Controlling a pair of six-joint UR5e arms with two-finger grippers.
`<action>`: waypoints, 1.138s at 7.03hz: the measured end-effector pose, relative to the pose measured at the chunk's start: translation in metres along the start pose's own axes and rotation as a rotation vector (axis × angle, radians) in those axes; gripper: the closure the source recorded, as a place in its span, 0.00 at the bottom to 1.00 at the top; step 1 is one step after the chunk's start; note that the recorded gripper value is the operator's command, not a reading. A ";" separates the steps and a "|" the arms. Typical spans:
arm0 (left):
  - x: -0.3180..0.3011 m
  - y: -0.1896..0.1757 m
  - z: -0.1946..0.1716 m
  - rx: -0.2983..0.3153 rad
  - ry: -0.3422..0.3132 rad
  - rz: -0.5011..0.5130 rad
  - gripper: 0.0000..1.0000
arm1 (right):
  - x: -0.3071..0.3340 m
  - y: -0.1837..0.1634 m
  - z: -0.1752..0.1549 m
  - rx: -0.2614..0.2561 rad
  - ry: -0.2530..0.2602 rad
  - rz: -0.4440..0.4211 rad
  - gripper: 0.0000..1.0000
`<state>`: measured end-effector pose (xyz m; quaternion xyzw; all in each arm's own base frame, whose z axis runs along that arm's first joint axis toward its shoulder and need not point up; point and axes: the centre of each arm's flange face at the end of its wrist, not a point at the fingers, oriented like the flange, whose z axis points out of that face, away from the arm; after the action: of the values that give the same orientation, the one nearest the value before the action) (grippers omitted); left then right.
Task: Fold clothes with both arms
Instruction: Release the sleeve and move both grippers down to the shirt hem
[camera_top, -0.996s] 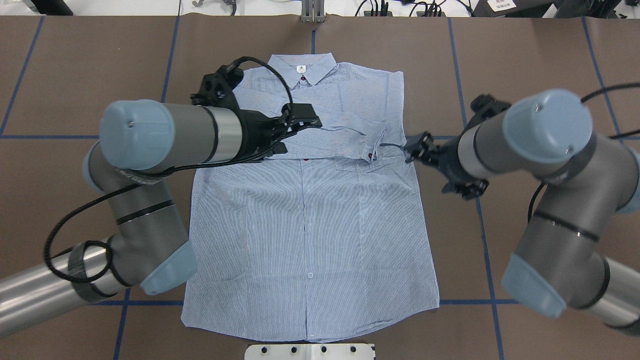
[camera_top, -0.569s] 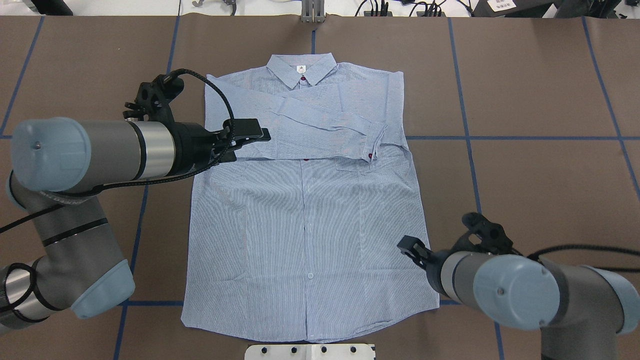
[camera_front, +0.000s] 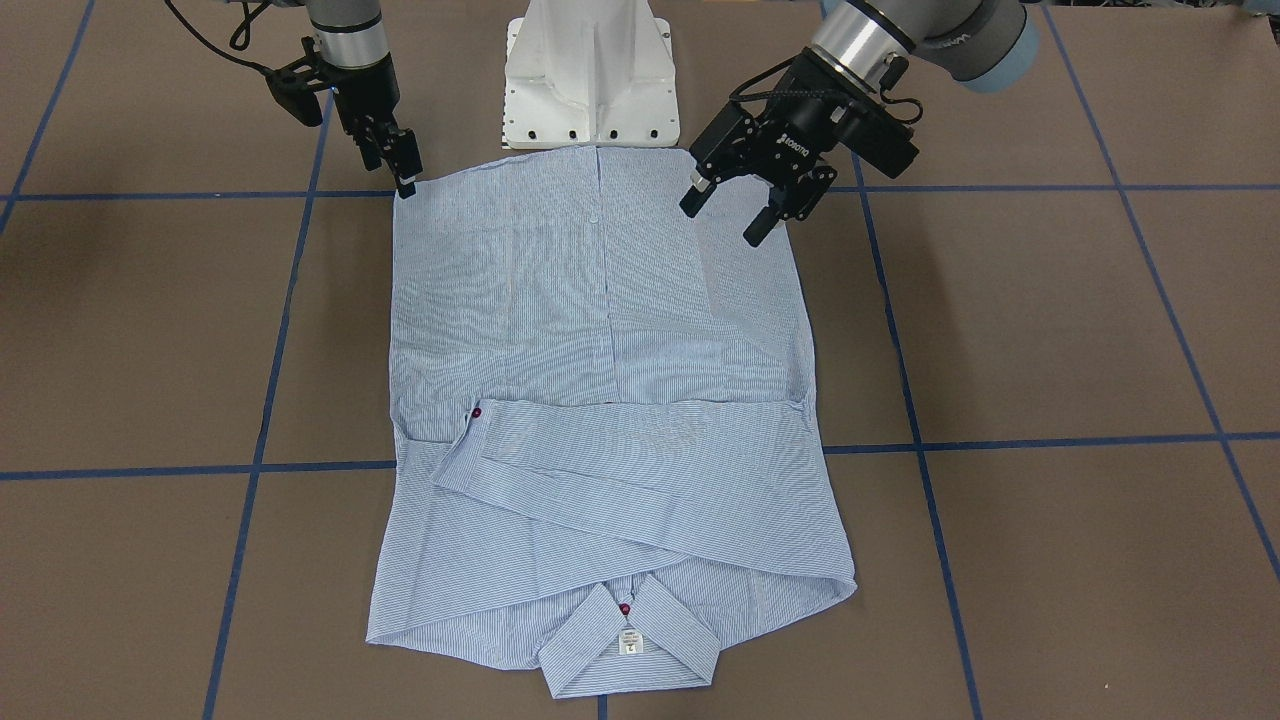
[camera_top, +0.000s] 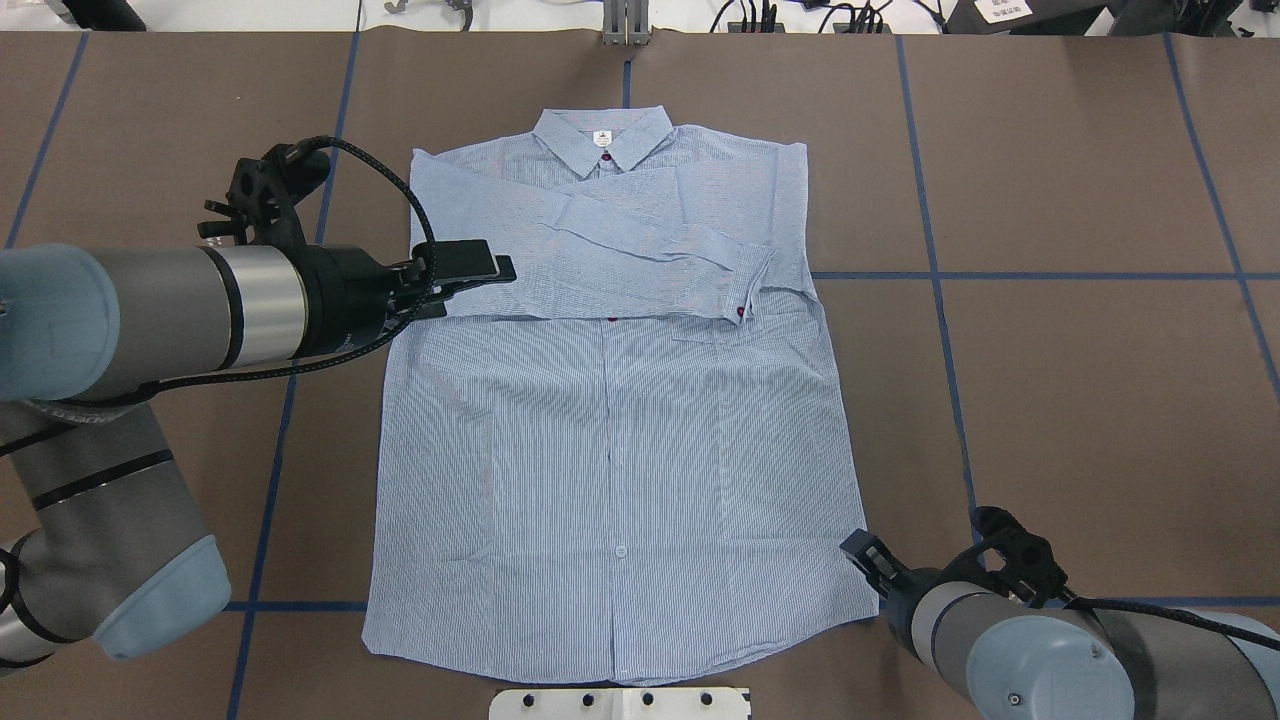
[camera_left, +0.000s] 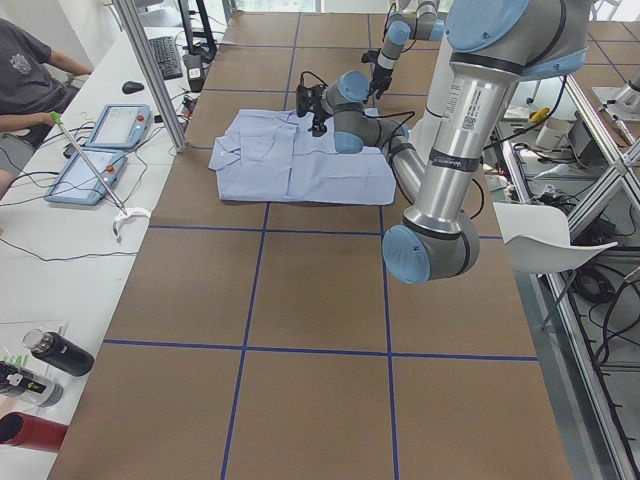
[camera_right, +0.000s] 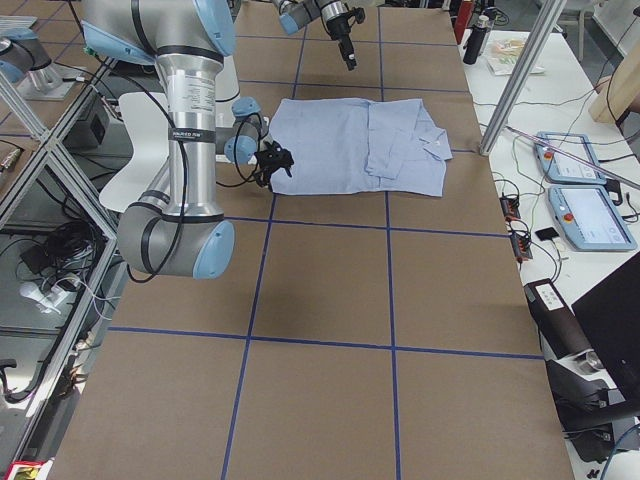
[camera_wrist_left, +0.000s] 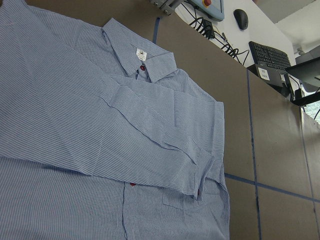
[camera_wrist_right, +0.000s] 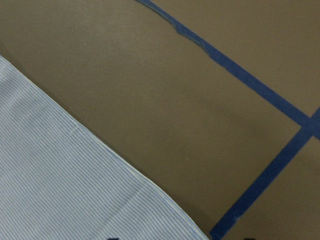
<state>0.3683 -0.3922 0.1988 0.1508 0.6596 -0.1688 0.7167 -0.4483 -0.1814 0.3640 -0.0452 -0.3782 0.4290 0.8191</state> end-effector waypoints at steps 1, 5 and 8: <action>0.002 0.000 -0.003 0.000 0.006 0.001 0.00 | 0.003 0.008 0.006 -0.004 0.008 -0.001 0.18; 0.002 0.001 -0.003 -0.001 0.007 0.002 0.00 | 0.005 0.021 0.024 0.000 0.029 -0.017 0.37; 0.001 0.001 -0.002 -0.002 0.003 0.000 0.00 | 0.006 0.019 0.027 0.013 0.036 -0.024 1.00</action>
<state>0.3675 -0.3905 0.1975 0.1503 0.6610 -0.1677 0.7158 -0.4764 -0.1714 0.3791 -0.0430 -0.3613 0.4205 0.8311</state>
